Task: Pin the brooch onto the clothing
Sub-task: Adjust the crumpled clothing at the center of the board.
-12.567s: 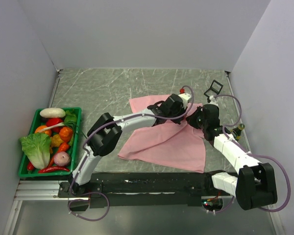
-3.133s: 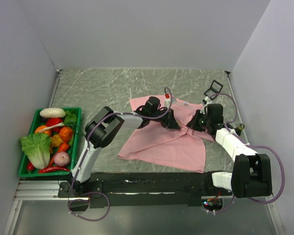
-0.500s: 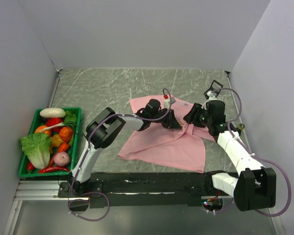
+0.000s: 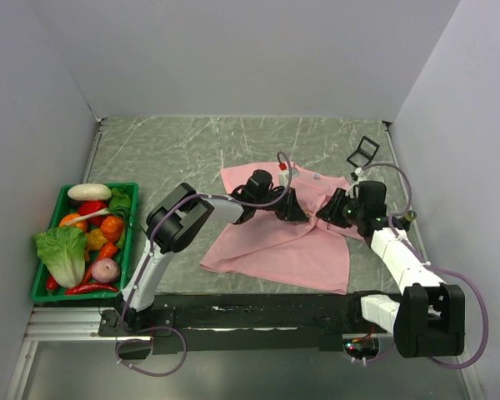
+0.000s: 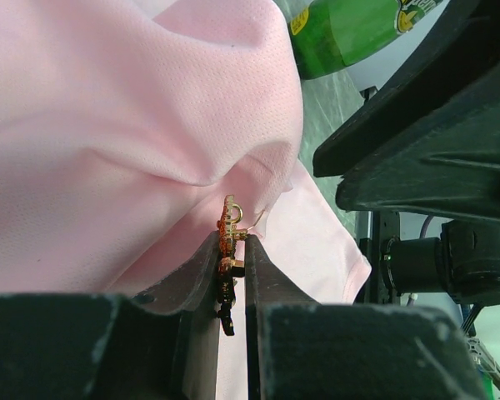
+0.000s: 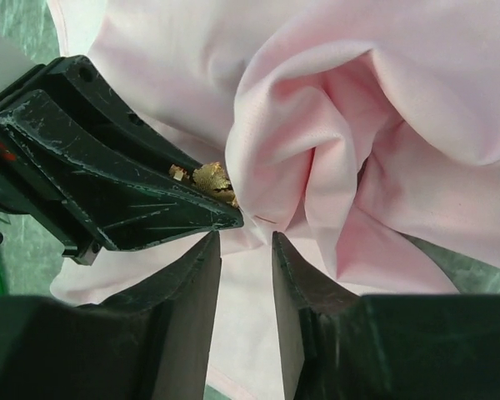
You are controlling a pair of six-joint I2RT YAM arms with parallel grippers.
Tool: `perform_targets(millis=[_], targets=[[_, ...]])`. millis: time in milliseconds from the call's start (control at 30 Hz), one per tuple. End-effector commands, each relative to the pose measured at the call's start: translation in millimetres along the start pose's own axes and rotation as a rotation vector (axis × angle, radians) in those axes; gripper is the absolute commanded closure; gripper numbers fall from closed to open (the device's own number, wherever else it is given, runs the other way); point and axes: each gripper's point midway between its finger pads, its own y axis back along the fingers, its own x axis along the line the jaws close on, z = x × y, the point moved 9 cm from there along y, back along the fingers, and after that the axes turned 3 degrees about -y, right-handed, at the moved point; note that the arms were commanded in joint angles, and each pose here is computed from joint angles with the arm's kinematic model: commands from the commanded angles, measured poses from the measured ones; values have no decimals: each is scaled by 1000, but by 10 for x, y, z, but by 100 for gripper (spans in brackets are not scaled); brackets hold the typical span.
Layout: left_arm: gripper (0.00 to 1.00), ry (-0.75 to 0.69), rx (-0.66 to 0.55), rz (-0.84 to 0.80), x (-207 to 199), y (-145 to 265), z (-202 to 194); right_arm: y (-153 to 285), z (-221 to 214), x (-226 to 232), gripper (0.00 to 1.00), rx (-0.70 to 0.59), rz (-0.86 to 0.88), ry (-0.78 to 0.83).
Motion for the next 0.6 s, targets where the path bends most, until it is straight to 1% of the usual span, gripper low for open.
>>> perform_targets(millis=[0,267,567], targets=[[99,-77,-55,-75,-268,39,256,-8,62,-36,64,-31,43,-5],[99,-75,-54,-84,-271,27,267,-87,37,-164,66,-18,49,-46],[99,-71,-50,-91,-256,7,267,-144,29,-185,69,-9,96,-58]])
